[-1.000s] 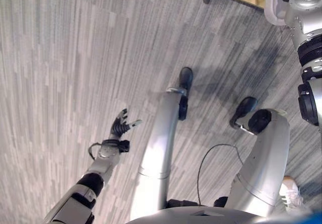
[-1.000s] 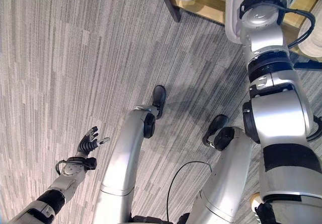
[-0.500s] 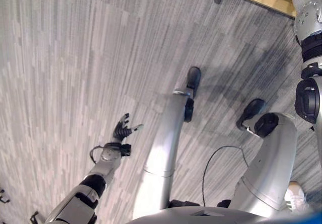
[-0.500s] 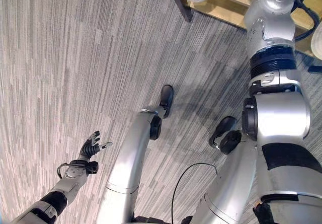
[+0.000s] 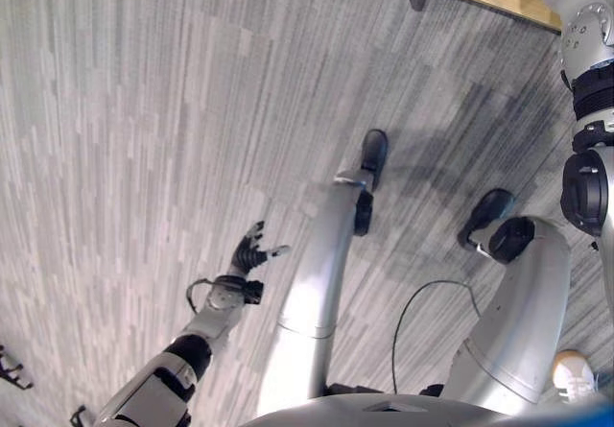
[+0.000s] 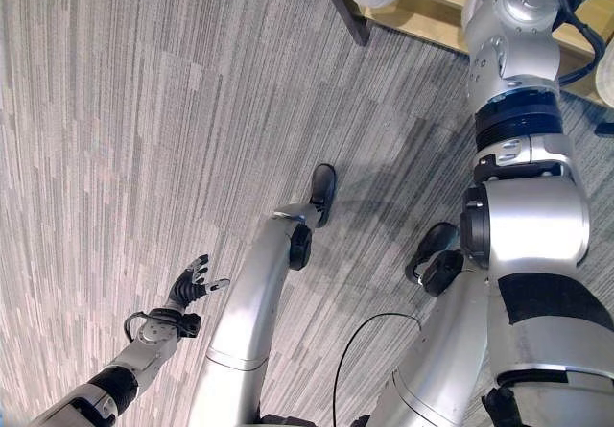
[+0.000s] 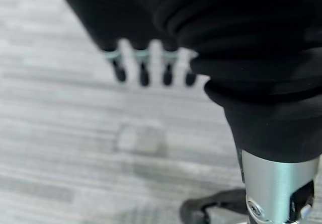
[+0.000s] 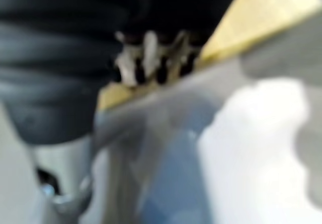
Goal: Arrange the slippers neatly on the shoe rack.
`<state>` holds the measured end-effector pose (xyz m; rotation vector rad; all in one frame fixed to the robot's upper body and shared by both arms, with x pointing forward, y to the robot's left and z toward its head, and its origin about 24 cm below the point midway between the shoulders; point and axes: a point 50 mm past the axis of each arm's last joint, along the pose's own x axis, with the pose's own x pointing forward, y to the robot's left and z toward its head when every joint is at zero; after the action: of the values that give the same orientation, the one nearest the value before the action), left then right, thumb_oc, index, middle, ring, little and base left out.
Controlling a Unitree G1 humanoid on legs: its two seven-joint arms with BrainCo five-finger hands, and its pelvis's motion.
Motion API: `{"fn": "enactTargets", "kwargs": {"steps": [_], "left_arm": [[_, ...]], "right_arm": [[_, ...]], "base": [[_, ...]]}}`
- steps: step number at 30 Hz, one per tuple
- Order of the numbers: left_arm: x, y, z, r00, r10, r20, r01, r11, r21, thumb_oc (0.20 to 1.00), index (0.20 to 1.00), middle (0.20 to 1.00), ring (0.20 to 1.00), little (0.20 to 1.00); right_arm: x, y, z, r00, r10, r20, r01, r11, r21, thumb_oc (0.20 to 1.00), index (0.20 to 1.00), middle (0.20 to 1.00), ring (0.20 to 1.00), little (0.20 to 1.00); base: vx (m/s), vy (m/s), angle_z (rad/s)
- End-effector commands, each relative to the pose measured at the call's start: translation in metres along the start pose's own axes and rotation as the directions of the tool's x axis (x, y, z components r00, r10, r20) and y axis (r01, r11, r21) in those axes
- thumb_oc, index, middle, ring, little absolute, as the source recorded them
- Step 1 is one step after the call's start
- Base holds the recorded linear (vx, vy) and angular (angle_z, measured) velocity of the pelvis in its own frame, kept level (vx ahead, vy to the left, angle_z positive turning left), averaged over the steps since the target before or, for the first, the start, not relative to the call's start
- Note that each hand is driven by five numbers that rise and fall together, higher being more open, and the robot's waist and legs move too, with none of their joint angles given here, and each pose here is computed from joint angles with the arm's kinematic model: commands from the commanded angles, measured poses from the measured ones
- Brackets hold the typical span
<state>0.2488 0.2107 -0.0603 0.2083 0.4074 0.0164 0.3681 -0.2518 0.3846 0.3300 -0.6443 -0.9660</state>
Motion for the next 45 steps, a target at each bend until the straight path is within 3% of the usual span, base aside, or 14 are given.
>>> {"fn": "enactTargets", "kwargs": {"steps": [1, 5, 14, 22, 26, 27, 31, 35, 41, 44, 45], "left_arm": [[0.002, 0.019, -0.006, 0.999, 0.026, -0.048, -0.024, 0.998, 0.051, 1.000, 1.000, 1.000, 1.000, 1.000], [-0.001, 0.016, -0.012, 0.997, -0.003, -0.079, 0.008, 0.998, 0.060, 1.000, 1.000, 1.000, 1.000, 1.000], [0.001, 0.008, -0.017, 0.992, -0.049, -0.113, 0.060, 0.994, 0.096, 1.000, 1.000, 1.000, 1.000, 1.000], [0.005, 0.009, -0.010, 0.996, -0.021, -0.087, 0.027, 0.997, 0.073, 1.000, 1.000, 1.000, 1.000, 1.000], [0.006, 0.019, -0.005, 0.995, 0.081, -0.064, -0.083, 0.996, -0.030, 1.000, 1.000, 1.000, 1.000, 1.000], [0.005, 0.022, -0.005, 0.992, 0.108, -0.065, -0.111, 0.993, -0.044, 1.000, 1.000, 1.000, 1.000, 1.000], [-0.004, 0.029, -0.019, 0.987, 0.130, -0.099, -0.131, 0.991, -0.005, 1.000, 1.000, 1.000, 1.000, 1.000], [-0.015, 0.044, -0.037, 0.959, 0.244, -0.143, -0.239, 0.969, 0.056, 1.000, 1.000, 1.000, 1.000, 1.000], [-0.023, 0.068, -0.036, 0.917, 0.383, -0.115, -0.381, 0.924, 0.043, 1.000, 1.000, 1.000, 1.000, 1.000], [-0.036, 0.081, -0.051, 0.873, 0.462, -0.156, -0.461, 0.886, 0.044, 1.000, 1.000, 1.000, 1.000, 1.000], [-0.044, 0.090, -0.060, 0.830, 0.519, -0.206, -0.531, 0.848, -0.003, 1.000, 1.000, 1.000, 1.000, 1.000]], "right_arm": [[-0.008, 0.020, 0.035, 0.994, 0.073, 0.087, -0.082, 0.992, 0.100, 1.000, 1.000, 1.000, 1.000, 1.000], [-0.009, 0.022, 0.031, 0.994, 0.092, 0.059, -0.098, 0.989, 0.107, 1.000, 1.000, 1.000, 1.000, 1.000], [-0.014, 0.036, 0.045, 0.960, 0.213, 0.182, -0.193, 0.974, -0.121, 1.000, 1.000, 1.000, 1.000, 1.000], [-0.028, 0.049, 0.051, 0.934, 0.283, 0.219, -0.260, 0.957, -0.128, 1.000, 1.000, 1.000, 1.000, 1.000], [-0.022, 0.040, 0.060, 0.944, 0.215, 0.250, -0.214, 0.976, -0.031, 1.000, 1.000, 1.000, 1.000, 1.000], [-0.020, 0.034, 0.074, 0.942, 0.169, 0.289, -0.193, 0.980, 0.056, 1.000, 1.000, 1.000, 1.000, 1.000], [-0.017, 0.026, 0.086, 0.925, 0.133, 0.357, -0.161, 0.986, 0.052, 1.000, 1.000, 1.000, 1.000, 1.000], [-0.030, 0.025, 0.088, 0.928, 0.156, 0.339, -0.245, 0.940, 0.239, 1.000, 1.000, 1.000, 1.000, 1.000], [-0.028, 0.014, 0.098, 0.884, 0.120, 0.452, -0.209, 0.966, 0.150, 1.000, 1.000, 1.000, 1.000, 1.000], [-0.025, 0.009, 0.104, 0.845, 0.114, 0.523, -0.176, 0.982, 0.070, 1.000, 1.000, 1.000, 1.000, 1.000], [-0.023, 0.010, 0.101, 0.823, 0.152, 0.547, -0.166, 0.986, -0.024, 1.000, 1.000, 1.000, 1.000, 1.000]], "base": [[-0.02, 0.047, 0.03], [0.00, 0.054, 0.00], [0.01, 0.027, 0.01], [0.01, -0.007, 0.01], [0.04, -0.067, 0.02], [0.05, -0.058, 0.05], [0.07, -0.047, -0.06], [0.06, -0.088, -0.18], [0.04, -0.048, -0.05], [0.04, -0.060, -0.09], [0.05, 0.007, -0.15]]}}
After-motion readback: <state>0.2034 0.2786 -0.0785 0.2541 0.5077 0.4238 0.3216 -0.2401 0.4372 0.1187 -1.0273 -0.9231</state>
